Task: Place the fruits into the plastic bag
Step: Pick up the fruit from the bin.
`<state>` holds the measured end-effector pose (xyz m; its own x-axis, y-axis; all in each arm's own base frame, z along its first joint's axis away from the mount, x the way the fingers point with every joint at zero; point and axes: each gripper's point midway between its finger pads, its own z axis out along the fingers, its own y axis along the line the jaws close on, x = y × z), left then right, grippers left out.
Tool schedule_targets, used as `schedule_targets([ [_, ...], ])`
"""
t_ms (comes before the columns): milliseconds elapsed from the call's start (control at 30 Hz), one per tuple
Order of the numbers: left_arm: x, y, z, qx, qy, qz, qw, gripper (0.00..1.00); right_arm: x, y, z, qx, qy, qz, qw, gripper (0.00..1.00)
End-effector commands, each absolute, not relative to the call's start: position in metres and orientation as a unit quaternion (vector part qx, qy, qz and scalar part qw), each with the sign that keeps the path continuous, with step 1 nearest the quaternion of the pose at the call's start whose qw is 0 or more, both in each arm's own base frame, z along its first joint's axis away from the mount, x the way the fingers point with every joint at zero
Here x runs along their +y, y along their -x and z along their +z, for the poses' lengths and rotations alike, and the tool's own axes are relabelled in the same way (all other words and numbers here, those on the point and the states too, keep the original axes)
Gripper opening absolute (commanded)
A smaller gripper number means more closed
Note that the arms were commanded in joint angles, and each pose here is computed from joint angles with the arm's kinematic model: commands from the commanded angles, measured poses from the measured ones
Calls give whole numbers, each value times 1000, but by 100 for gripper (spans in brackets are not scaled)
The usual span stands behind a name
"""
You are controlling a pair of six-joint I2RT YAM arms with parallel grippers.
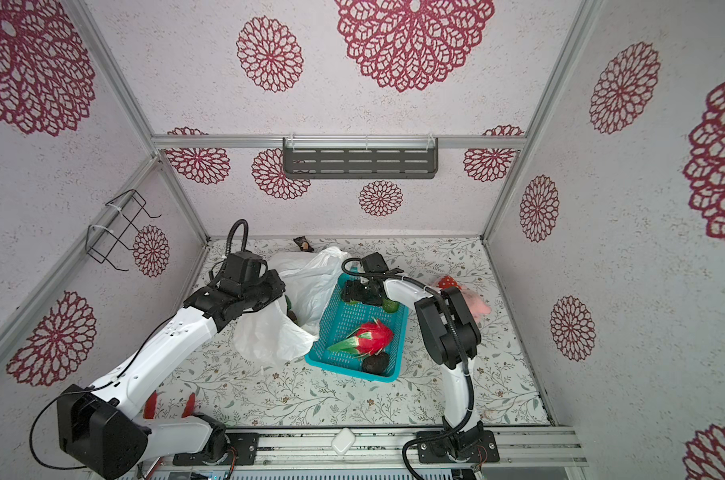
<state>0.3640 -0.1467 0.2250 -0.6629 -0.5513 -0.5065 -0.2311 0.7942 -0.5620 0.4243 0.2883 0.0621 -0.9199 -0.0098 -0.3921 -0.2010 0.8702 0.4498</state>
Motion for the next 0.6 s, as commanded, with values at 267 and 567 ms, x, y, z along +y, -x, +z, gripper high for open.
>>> schedule_targets([
  [267, -138, -362, 230, 877, 228, -227, 356, 0, 292, -427, 100, 926, 72, 264, 258, 57],
  [567, -141, -364, 231, 877, 226, -231, 355, 0, 271, -373, 174, 883, 108, 314, 331, 56],
])
